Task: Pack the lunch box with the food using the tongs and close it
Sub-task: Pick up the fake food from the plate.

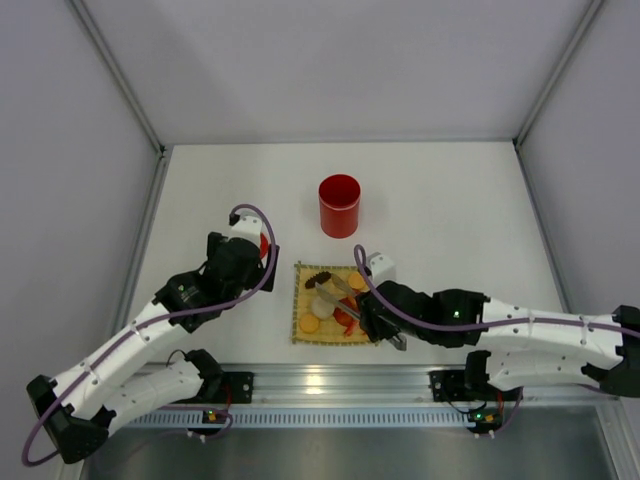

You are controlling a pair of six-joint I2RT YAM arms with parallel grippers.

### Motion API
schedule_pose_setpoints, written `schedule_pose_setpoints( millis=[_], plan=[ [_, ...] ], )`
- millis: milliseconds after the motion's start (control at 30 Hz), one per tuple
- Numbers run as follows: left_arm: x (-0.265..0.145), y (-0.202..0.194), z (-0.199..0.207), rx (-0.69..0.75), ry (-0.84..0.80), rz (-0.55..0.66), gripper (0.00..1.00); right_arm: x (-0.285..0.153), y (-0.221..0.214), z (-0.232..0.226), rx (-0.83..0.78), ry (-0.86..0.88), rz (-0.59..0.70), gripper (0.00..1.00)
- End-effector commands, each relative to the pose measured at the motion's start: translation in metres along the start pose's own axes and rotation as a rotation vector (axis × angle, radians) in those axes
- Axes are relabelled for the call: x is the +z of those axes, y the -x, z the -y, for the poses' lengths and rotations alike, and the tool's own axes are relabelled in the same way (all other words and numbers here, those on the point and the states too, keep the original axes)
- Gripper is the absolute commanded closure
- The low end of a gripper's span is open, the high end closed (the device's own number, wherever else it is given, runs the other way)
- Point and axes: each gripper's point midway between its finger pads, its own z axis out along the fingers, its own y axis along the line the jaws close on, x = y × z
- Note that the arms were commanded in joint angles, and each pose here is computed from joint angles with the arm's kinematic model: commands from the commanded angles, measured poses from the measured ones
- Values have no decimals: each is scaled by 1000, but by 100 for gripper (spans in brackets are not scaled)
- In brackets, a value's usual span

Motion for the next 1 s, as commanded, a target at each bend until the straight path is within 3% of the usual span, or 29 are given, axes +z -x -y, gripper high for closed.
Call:
schedule_pose_setpoints(
  millis=[0, 267, 967],
  plan=[
    [-2, 4, -2, -24, 5, 26, 1, -9, 34, -19, 39, 34, 117, 56],
    [-2, 3, -1, -25, 1, 23, 1, -4, 28, -30, 5, 41, 91, 50],
    [-1, 3, 0, -24, -6, 22, 1, 15, 5, -38, -47, 12, 17, 47]
  ],
)
